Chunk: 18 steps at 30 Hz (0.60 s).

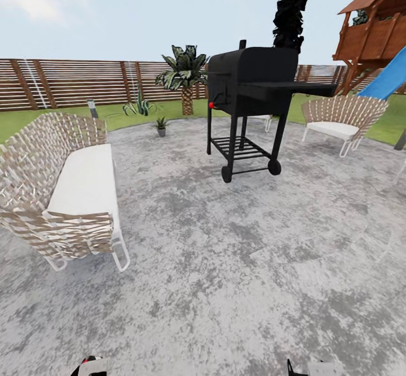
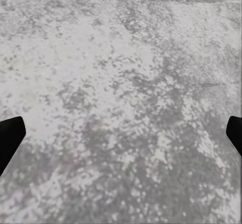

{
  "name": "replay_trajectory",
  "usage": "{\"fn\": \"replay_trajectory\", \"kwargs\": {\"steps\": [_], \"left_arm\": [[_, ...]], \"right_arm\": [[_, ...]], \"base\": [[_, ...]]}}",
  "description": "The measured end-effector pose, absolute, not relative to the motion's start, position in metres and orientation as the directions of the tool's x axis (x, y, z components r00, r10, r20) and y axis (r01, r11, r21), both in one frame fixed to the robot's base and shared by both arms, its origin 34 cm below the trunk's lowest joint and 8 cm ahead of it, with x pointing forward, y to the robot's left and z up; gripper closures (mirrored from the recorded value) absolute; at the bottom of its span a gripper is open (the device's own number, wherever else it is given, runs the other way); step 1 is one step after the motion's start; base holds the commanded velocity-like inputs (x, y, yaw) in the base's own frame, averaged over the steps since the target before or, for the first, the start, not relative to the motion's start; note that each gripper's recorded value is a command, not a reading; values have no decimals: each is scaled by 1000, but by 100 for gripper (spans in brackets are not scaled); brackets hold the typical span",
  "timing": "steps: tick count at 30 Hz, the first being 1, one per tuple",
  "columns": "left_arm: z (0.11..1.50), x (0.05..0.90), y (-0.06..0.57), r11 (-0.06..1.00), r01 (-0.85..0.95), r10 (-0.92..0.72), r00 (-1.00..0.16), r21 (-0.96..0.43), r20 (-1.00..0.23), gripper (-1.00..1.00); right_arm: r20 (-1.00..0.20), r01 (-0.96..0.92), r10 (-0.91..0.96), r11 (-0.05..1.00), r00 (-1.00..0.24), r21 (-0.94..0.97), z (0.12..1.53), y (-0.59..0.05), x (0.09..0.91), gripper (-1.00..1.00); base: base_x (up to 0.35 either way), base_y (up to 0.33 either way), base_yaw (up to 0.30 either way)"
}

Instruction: Pick up the pesticide atomizer in the garden and spray insectifuge to fully cover both potted plants in the garden.

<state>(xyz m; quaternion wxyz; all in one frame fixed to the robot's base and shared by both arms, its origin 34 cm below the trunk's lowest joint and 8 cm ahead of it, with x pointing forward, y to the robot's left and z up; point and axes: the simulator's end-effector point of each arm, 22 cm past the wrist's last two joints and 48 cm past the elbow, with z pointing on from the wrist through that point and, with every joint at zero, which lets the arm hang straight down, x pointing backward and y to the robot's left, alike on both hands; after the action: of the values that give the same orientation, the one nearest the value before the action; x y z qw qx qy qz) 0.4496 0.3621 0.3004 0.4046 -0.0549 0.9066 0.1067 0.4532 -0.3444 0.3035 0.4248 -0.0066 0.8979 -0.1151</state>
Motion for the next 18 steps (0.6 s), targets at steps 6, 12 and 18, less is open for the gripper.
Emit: {"fn": "replay_trajectory", "kwargs": {"steps": [6, 12, 18], "left_arm": [[300, 449, 362, 971, -186, -14, -667, 149, -745, 100], [300, 449, 362, 971, -187, -15, -667, 149, -745, 100], [300, 449, 362, 971, -187, -15, -667, 149, -745, 100]], "right_arm": [[-761, 85, -110, 974, -639, -212, 303, -344, 453, -100], [-761, 85, -110, 974, -640, -212, 303, -344, 453, -100], [-761, 85, -109, 974, -639, -211, 303, -344, 453, -100]], "base": [[288, -196, 1], [318, -103, 2], [338, -7, 138]]}}
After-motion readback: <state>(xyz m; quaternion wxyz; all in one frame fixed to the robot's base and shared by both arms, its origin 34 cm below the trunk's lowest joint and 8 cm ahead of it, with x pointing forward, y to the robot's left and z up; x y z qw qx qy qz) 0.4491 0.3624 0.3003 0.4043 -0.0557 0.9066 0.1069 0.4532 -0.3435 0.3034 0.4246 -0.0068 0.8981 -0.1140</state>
